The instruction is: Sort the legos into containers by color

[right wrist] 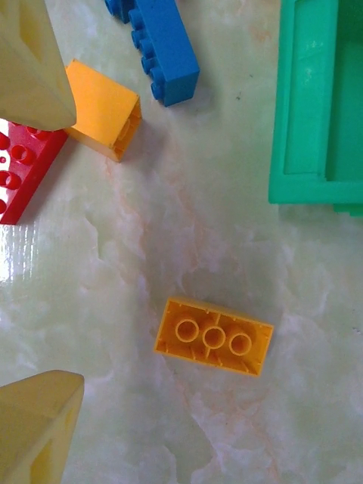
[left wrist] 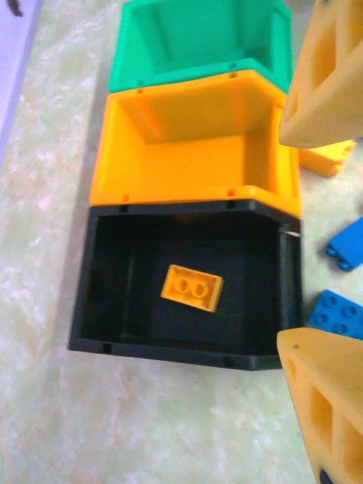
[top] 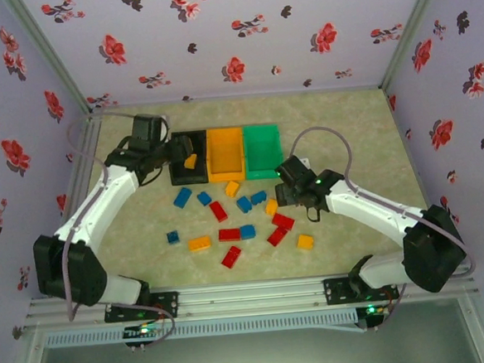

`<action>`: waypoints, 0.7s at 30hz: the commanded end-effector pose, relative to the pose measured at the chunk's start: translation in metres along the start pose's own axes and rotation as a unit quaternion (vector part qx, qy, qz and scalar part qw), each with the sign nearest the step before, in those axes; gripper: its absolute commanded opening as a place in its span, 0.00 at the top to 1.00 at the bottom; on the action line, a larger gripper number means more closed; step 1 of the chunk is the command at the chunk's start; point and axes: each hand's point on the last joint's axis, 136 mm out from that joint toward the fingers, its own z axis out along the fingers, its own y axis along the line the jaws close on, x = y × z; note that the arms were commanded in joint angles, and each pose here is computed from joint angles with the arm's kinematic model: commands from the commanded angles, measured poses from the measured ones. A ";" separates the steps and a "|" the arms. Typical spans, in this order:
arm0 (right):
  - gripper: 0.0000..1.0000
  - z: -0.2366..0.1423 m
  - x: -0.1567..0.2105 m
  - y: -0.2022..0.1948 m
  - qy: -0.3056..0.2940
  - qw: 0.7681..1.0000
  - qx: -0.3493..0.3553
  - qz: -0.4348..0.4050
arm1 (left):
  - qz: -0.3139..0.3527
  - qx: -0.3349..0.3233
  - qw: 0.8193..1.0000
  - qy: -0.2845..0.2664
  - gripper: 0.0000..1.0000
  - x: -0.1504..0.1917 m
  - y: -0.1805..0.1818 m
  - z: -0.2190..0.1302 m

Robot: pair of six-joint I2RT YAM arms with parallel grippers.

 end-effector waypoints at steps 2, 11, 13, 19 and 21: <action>0.18 -0.002 -0.014 0.023 -0.022 0.999 -0.041 0.023 | 0.007 -0.018 1.000 0.010 0.34 0.026 0.005 -0.029; 0.19 0.006 -0.014 0.090 -0.016 0.992 -0.099 -0.078 | 0.002 -0.033 0.999 -0.002 0.30 0.043 0.018 -0.062; 0.20 0.009 -0.010 0.107 -0.007 0.988 -0.104 -0.116 | 0.004 -0.038 0.999 0.000 0.30 0.043 0.020 -0.065; 0.24 0.020 -0.003 0.148 0.009 0.977 -0.104 -0.185 | 0.009 -0.042 0.999 0.010 0.29 0.046 0.021 -0.065; 0.25 0.025 -0.003 0.156 0.011 0.977 -0.100 -0.190 | 0.012 -0.043 0.999 0.012 0.29 0.046 0.021 -0.068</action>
